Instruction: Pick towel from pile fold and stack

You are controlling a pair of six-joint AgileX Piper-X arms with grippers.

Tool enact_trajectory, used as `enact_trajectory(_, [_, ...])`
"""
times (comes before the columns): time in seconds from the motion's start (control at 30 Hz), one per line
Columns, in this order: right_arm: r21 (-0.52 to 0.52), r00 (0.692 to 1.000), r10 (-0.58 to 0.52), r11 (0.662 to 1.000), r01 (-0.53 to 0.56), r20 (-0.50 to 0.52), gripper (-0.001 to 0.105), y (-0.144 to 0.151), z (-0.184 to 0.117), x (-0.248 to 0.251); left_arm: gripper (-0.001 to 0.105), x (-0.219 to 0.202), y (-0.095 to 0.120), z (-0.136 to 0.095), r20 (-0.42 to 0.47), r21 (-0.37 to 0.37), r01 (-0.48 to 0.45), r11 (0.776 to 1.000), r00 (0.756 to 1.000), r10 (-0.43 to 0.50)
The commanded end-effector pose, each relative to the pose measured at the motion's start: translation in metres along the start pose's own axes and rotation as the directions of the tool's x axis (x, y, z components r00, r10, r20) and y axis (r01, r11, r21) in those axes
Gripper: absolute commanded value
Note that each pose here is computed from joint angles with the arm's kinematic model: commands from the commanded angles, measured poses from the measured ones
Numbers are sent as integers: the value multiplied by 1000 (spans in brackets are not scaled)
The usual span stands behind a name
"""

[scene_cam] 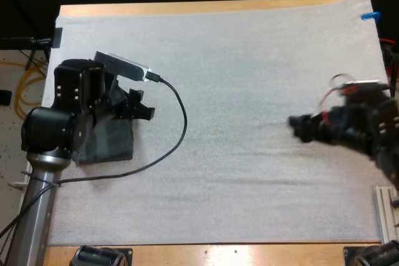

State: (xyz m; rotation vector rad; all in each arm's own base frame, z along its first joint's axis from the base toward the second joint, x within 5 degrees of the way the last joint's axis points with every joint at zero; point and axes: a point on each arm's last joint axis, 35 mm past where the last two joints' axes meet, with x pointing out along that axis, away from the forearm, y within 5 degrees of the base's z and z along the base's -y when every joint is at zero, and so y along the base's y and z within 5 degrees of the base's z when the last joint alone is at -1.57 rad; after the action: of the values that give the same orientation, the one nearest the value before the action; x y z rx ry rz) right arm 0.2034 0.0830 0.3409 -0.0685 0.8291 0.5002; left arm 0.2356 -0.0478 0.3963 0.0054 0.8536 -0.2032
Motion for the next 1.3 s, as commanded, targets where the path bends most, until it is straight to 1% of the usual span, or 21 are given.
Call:
enact_trajectory(0.0, [-2, 999, -40, 999, 40, 12, 71, -15, 0, -8, 51, -8, -1, -2, 7, 1, 0, 1000, 1000, 0])
enact_trajectory(0.07, [11, 995, -101, 995, 101, -6, 71, -33, -3, -16, 51, -13, -1, -3, 18, 23, -8, 1000, 1000, 7])
enact_trajectory(0.17, [13, 984, -175, 984, 176, -31, 71, -53, -12, -30, 51, -23, 0, -5, 46, 56, -21, 998, 999, 18])
enact_trajectory(0.27, [48, 971, -239, 970, 240, -25, 71, -61, -20, -47, 51, -34, 3, -7, 77, 57, -55, 997, 996, 51])
enact_trajectory(0.33, [30, 965, -262, 965, 261, 1, 71, -59, -23, -58, 51, -40, 8, -10, 91, 42, -74, 996, 993, 70])
enact_trajectory(0.4, [-24, 957, -290, 956, 291, 21, 71, -54, -27, -70, 51, -45, 14, -18, 100, 33, -99, 995, 990, 95])
enact_trajectory(0.53, [-43, 947, -315, 947, 318, 53, 71, -43, -36, -89, 51, -49, 26, -40, 109, -20, -149, 989, 983, 150])
enact_trajectory(0.63, [-48, 941, -324, 943, 329, 98, 71, -33, -43, -105, 51, -50, 28, -66, 109, -34, -161, 986, 980, 163])
enact_trajectory(0.73, [-44, 935, -330, 940, 338, 129, 71, -24, -51, -118, 51, -57, 25, -93, 150, -34, -161, 986, 975, 165])
enact_trajectory(0.83, [-33, 925, -339, 936, 349, 172, 71, -15, -60, -131, 51, -74, 22, -116, 230, -36, -169, 985, 958, 173])
enact_trajectory(0.93, [-39, 905, -351, 928, 370, 242, 71, -4, -72, -147, 51, -98, 17, -141, 343, -42, -179, 983, 921, 183])
enact_trajectory(1.07, [-50, 869, -363, 915, 401, 336, 71, 11, -95, -163, 51, -123, 11, -172, 471, -47, -189, 981, 862, 188])
enact_trajectory(1.17, [-52, 837, -369, 904, 423, 404, 71, 21, -116, -171, 51, -134, 9, -194, 516, -49, -189, 981, 836, 187])
enact_trajectory(1.27, [-52, 804, -372, 895, 444, 464, 71, 30, -139, -175, 51, -140, 6, -217, 532, -50, -189, 981, 826, 186])
